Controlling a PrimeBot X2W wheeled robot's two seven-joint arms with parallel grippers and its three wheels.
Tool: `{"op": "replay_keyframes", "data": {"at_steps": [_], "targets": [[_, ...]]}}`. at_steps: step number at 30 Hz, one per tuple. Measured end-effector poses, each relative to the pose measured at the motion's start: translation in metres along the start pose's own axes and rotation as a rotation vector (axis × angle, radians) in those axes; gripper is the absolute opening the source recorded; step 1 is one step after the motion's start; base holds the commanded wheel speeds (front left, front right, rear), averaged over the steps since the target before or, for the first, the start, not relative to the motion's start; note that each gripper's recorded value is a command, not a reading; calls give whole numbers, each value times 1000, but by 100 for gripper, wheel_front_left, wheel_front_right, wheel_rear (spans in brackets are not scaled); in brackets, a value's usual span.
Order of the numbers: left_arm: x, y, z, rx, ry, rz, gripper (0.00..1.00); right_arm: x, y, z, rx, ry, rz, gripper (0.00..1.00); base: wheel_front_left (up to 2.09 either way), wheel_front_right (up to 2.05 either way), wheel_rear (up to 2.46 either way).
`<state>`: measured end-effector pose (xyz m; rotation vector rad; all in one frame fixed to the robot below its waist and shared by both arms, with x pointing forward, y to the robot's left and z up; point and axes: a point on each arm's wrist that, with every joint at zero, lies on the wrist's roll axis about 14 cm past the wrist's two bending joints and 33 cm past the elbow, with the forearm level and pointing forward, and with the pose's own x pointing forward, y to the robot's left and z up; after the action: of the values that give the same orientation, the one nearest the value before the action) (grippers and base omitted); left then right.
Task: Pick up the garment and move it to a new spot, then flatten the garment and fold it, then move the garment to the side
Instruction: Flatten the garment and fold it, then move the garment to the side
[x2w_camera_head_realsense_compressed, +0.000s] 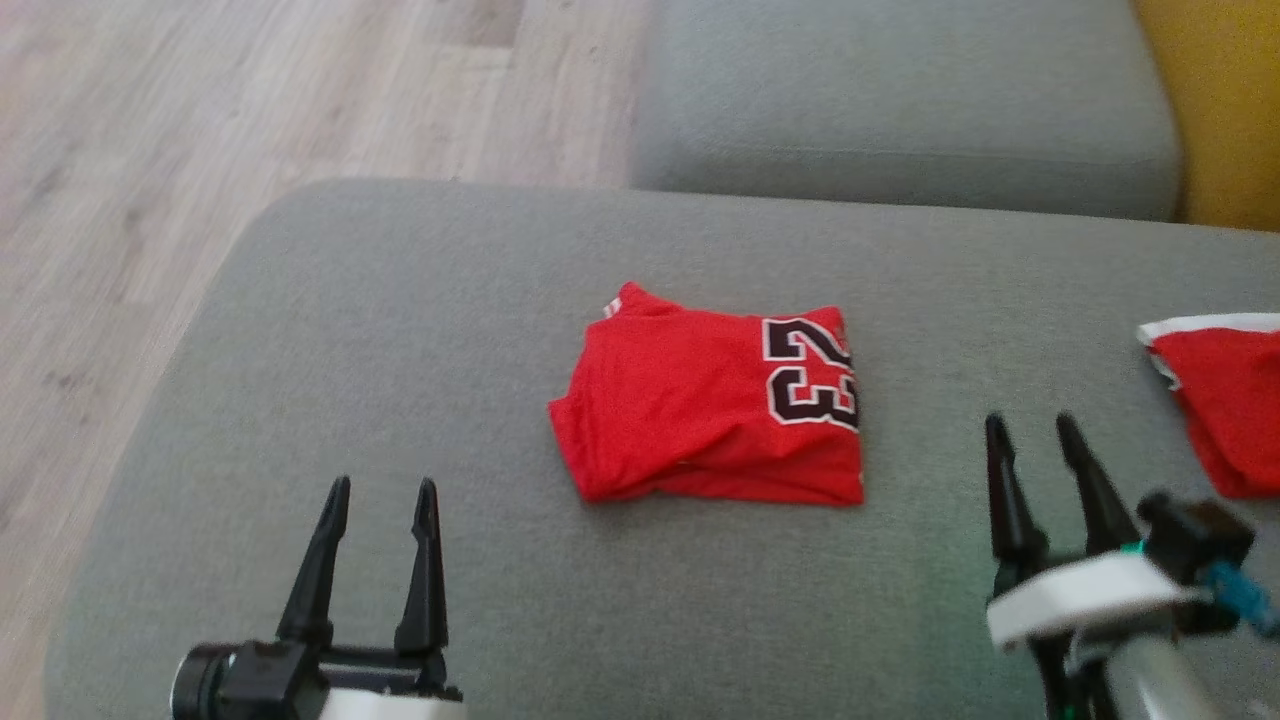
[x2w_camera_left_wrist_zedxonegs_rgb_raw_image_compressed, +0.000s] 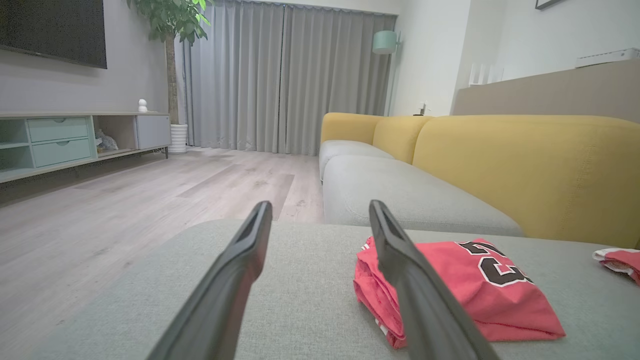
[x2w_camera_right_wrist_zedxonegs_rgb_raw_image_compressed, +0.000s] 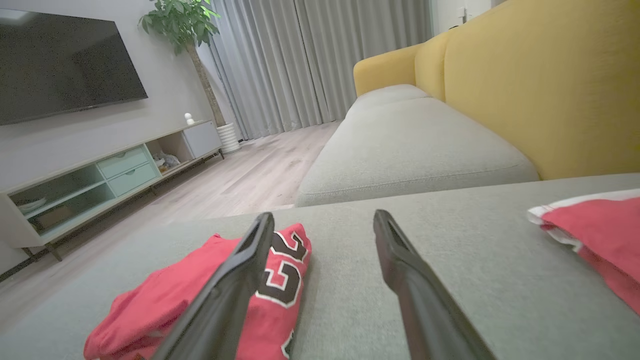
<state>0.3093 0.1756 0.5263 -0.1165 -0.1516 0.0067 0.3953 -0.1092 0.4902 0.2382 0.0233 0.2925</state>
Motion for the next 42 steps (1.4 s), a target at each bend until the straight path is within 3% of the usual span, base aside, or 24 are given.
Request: {"op": "replay_keyframes", "data": {"at_steps": [12, 35, 42], "targets": [[-14, -14, -33, -8, 102, -61, 100, -81, -7, -23, -83, 38, -82, 100, 0, 0, 0], [-13, -13, -45, -4, 142, -60, 100, -83, -8, -32, -83, 64, -98, 100, 0, 0, 0], [-11, -12, -52, -4, 171, -54, 100, -77, -10, -52, -54, 130, -107, 100, 0, 0, 0]]}}
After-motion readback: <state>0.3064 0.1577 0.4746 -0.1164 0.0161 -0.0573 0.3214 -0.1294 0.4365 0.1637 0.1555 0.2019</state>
